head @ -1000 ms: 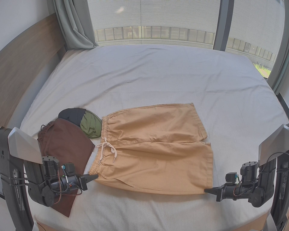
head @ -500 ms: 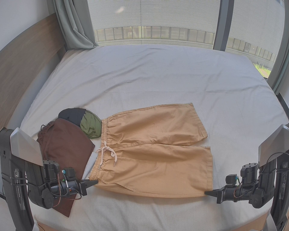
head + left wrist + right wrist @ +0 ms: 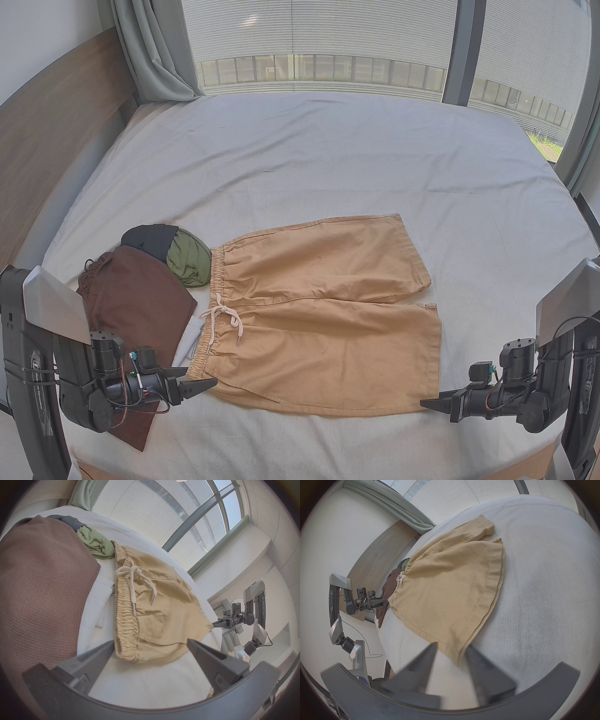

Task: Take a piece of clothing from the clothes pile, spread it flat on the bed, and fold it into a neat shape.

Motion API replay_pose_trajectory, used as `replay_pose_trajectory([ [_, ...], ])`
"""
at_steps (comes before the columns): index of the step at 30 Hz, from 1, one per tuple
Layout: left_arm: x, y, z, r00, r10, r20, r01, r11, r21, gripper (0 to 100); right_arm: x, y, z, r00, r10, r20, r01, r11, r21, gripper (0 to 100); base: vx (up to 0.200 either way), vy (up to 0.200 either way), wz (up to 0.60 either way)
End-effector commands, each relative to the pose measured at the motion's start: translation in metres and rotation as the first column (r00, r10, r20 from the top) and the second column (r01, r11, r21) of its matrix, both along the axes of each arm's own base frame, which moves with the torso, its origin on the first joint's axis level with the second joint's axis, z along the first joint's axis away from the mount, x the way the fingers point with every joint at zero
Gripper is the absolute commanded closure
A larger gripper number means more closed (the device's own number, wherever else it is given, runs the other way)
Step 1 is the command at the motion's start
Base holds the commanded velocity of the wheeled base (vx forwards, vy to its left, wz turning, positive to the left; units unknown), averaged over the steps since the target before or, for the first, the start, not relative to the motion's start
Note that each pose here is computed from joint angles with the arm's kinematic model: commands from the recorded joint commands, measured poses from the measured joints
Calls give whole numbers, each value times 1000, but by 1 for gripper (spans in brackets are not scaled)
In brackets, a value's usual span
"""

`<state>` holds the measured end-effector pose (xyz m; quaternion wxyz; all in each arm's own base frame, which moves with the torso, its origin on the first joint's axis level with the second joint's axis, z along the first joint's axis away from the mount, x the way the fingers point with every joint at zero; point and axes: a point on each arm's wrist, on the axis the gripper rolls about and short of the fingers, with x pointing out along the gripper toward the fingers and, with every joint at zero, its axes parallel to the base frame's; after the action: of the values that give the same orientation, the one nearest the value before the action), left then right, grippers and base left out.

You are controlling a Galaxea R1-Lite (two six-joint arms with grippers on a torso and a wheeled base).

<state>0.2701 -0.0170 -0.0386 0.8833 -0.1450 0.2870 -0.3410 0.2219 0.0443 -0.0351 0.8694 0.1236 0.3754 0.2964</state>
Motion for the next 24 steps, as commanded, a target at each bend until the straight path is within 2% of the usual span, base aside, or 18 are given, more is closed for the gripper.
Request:
replay_pose_trajectory([
  [1,2,1,0,1000,-10,8,10,1000,-8,0,1,0,0,1000,-2,2,2,1000,1,0,0,0,0],
  [5,6,1,-4,1000,-16,18,16,1000,-4,0,1,0,0,1000,-2,3,2,1000,2,0,0,0,0],
  [11,8,9,-16,999,-29,44,27,999,45,0,2,0,0,1000,2,10,-2,1000,-1,0,0,0,0],
  [20,14,10,-13,997,-44,58,43,999,9,0,2,0,0,1000,3,12,-3,1000,-1,0,0,0,0],
  [24,12,8,-13,999,-33,23,33,999,-17,0,2,0,0,1000,3,12,-3,1000,-1,0,0,0,0],
])
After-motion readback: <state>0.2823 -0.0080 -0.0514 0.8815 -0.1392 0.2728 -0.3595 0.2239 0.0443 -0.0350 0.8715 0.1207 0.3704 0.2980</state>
